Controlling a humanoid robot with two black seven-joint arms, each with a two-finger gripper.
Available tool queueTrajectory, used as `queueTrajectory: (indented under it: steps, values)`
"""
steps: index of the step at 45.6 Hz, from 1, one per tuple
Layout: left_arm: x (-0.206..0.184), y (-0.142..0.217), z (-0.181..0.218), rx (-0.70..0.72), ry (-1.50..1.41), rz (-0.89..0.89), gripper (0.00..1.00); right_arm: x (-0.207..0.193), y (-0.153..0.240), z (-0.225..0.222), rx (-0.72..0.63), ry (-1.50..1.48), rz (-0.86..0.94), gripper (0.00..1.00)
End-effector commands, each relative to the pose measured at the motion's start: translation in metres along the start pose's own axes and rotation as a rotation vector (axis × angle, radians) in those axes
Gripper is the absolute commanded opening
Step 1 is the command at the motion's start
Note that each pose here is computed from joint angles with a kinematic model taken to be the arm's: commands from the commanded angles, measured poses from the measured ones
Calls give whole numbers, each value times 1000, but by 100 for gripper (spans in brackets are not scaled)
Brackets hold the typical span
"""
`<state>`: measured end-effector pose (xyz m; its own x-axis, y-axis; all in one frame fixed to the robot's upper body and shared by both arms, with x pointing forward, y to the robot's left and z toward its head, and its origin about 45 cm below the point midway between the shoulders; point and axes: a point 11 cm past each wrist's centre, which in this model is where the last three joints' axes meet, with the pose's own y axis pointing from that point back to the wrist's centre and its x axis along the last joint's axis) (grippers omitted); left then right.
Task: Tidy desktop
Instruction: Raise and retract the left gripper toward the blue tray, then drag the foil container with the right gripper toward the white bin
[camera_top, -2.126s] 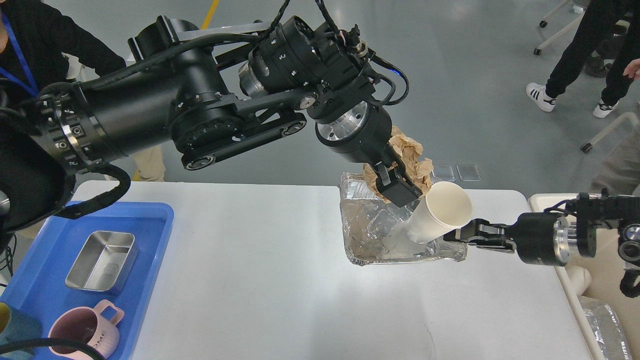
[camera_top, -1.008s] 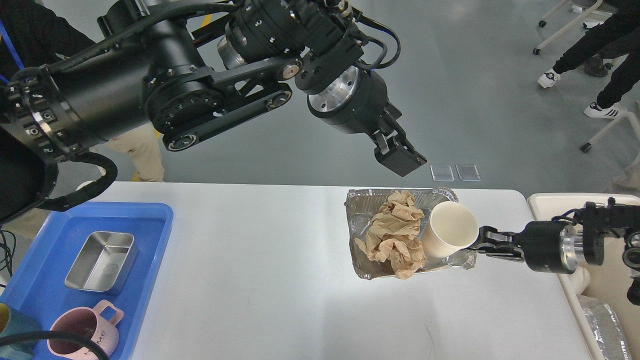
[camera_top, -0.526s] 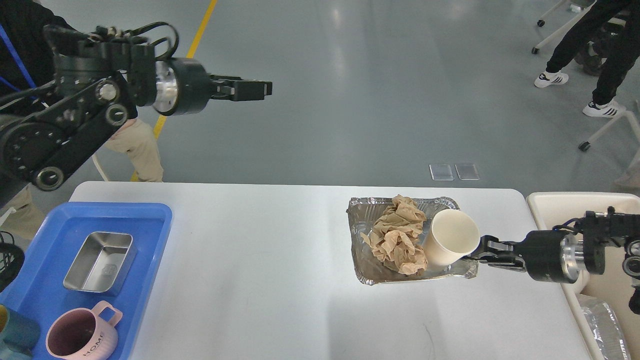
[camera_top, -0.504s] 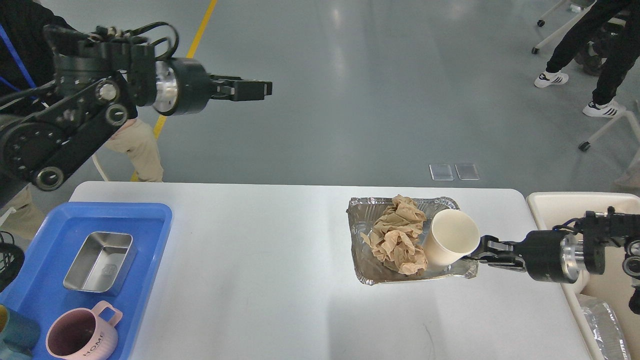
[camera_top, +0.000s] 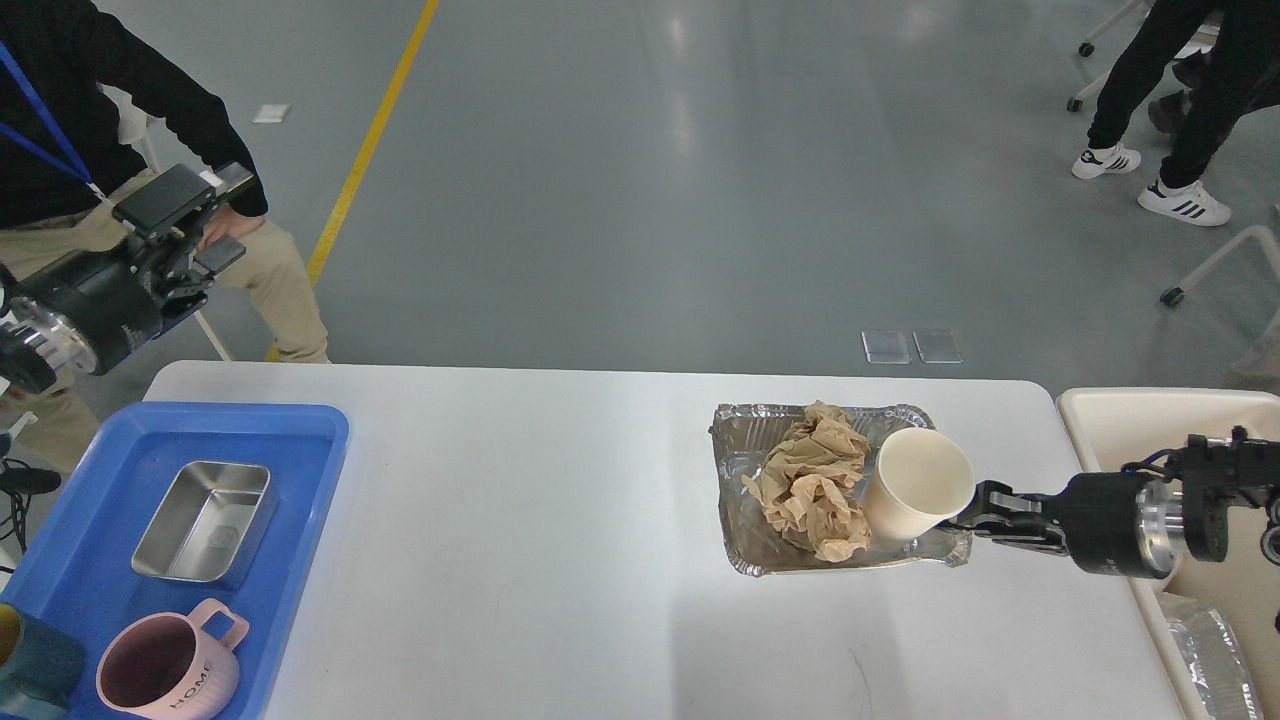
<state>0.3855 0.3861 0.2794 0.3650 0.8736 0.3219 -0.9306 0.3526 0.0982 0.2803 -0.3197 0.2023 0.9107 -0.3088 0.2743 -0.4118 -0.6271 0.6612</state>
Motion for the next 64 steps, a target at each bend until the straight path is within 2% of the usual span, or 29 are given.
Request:
queueTrajectory:
  steps: [1,11,18,31,49,64]
  values:
    - [6,20,-22,-45,191,105,97,2,4,2,-8,-1,7,0]
    - [-17,51,-61,-192,720,148,97,6,18,10,-40,-5,33,0]
    - [-28,70,-82,-180,843,167,97,8,29,16,-61,-19,49,0]
    - [-55,77,-100,-227,1034,156,97,10,38,19,-70,-41,60,0]
    - [-62,73,-101,-217,1054,139,97,23,79,31,-83,-197,165,0]
    - [-62,72,-101,-219,1061,144,97,24,123,70,-99,-536,362,0]
